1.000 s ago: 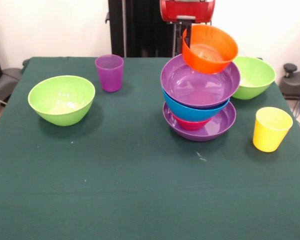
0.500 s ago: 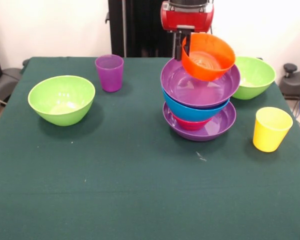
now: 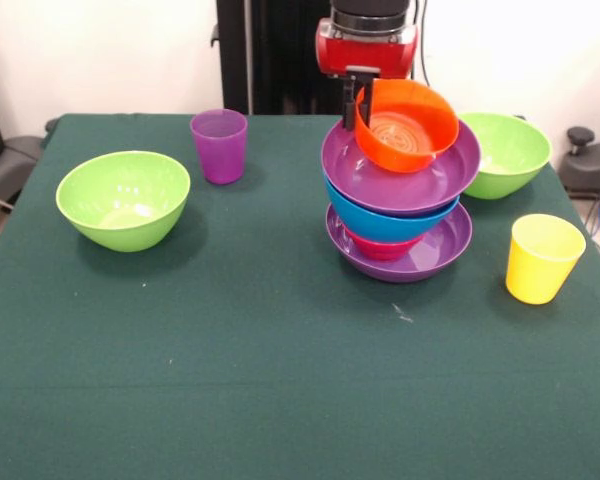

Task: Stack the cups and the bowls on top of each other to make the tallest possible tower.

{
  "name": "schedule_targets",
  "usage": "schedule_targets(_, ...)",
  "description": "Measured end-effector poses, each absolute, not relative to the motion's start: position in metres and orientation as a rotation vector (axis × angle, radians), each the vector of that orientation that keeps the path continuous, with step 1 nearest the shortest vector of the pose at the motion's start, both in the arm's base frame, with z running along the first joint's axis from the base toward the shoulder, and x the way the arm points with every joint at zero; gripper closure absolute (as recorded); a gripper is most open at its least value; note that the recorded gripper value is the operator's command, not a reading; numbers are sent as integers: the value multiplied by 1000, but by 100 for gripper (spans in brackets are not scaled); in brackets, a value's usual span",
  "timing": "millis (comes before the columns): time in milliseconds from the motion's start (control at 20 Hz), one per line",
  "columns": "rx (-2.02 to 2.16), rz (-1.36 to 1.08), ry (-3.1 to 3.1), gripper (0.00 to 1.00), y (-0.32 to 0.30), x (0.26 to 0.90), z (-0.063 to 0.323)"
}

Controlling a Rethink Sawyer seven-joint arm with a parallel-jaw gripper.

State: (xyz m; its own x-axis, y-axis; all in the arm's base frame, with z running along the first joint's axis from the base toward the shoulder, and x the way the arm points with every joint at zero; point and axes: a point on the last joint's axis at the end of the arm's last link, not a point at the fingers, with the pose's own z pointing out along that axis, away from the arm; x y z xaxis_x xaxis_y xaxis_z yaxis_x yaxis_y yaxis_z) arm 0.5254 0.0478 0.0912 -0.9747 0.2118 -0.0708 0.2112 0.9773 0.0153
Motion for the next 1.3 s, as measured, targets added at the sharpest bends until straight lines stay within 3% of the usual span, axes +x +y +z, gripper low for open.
schedule_targets(1300,356,-33,3056,100,42,527,82)
